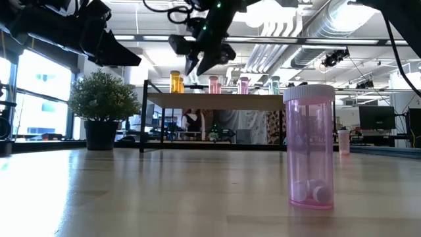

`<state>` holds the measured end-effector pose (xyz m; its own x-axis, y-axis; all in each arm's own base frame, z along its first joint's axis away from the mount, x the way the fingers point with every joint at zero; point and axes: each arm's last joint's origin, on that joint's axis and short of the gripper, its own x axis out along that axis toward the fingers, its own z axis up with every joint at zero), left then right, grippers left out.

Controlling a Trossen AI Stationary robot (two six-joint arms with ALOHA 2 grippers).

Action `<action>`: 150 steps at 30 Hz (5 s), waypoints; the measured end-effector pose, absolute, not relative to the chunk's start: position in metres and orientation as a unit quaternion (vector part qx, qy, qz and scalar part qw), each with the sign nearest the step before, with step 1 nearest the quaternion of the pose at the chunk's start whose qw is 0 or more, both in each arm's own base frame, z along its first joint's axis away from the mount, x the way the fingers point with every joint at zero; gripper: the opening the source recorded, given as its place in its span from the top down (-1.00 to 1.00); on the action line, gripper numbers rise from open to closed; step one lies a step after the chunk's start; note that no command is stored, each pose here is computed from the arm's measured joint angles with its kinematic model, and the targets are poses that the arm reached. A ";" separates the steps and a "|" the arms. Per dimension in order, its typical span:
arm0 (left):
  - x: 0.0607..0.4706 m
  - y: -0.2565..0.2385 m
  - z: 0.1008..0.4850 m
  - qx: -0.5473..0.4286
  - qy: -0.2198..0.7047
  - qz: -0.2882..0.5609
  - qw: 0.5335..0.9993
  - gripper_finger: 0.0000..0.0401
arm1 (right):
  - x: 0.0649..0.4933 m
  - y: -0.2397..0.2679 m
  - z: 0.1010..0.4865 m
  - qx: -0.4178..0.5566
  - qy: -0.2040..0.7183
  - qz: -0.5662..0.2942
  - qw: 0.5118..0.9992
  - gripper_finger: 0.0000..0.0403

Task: Pick and place medicine bottles onto shelf by color
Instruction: Put the pink pill bottle aligned with the other pink pill bottles on the shelf

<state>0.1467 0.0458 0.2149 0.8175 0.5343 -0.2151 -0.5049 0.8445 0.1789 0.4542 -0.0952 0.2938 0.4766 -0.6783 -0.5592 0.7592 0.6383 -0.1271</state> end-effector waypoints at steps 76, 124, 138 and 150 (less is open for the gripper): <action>0.127 0.042 0.225 0.057 0.104 0.298 0.947 0.00 | 0.116 -0.034 0.294 0.221 0.205 -0.613 0.730 0.08; 0.128 0.041 0.224 0.055 0.104 0.278 0.953 0.00 | 0.131 -0.080 0.164 0.363 0.249 -0.626 0.644 0.04; 0.128 0.042 0.224 0.056 0.105 0.281 0.952 0.00 | 0.141 -0.086 0.144 0.344 0.293 -0.640 0.622 0.04; 0.128 0.042 0.224 0.056 0.105 0.282 0.952 0.00 | 0.142 -0.086 0.142 0.338 0.295 -0.644 0.619 0.39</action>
<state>0.1280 0.0416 0.2243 0.8188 0.5491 -0.1677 -0.5257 0.8344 0.1656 0.1423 -0.0863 0.1423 -0.0039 -0.5982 -0.8014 0.9976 -0.0581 0.0385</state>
